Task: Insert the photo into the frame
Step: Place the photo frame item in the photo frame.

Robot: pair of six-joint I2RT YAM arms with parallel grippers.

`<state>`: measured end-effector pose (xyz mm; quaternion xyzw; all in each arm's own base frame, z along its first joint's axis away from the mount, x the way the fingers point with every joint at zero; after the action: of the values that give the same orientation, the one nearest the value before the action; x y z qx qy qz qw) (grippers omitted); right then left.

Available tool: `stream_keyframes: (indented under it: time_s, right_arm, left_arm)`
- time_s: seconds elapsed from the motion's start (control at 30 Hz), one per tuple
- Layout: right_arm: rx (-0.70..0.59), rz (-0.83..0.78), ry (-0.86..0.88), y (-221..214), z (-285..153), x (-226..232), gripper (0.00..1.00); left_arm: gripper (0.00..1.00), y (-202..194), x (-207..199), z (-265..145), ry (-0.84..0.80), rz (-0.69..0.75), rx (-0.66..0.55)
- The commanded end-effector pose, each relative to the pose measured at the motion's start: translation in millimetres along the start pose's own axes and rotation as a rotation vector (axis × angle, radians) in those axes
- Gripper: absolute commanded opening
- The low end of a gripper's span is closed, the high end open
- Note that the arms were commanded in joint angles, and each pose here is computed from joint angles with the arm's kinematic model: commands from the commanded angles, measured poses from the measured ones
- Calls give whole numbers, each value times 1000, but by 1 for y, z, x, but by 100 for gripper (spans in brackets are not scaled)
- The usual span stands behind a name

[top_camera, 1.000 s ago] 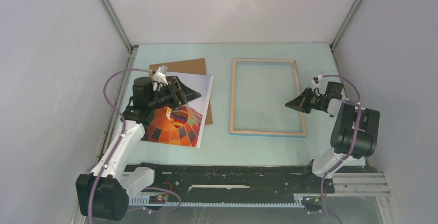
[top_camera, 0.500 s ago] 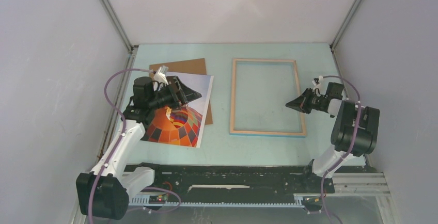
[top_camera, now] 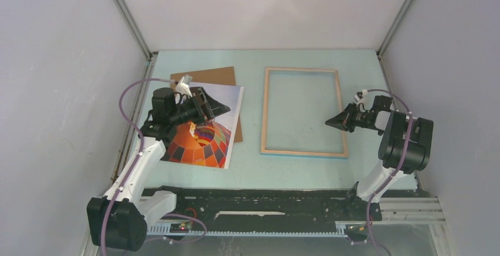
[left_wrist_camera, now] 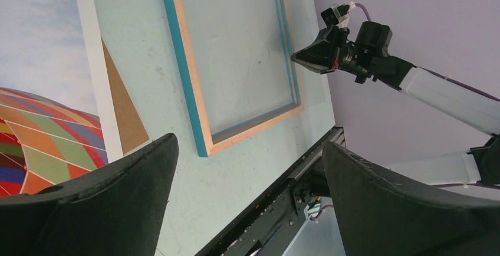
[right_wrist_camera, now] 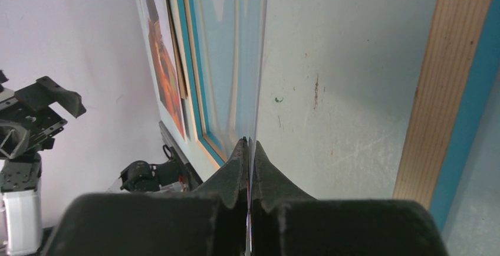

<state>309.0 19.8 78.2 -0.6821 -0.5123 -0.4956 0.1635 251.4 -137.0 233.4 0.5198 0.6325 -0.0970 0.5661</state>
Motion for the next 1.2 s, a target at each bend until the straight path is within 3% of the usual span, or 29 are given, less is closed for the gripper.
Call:
stream_keyframes:
  time_s: [0.0,1.17]
  right_arm:
    - [23,15,77,6,-2,11,0]
    - [40,7,240,10,-18,55,0]
  left_arm:
    - [100,12,-18,-1,-59,36,-24]
    - [100,9,-16,3,-79,7,-3]
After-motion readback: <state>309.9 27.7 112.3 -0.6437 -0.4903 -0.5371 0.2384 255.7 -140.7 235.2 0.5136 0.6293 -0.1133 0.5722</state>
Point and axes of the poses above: each gripper's point midway between its finger pads, its own z axis out along the fingers, its own x axis along the line the jaws close on, y = z × x, the point moved 4 cm from there along -z, back along the fingers, and after that the axes turned 4 degrees about -z, right-handed, at the moved point
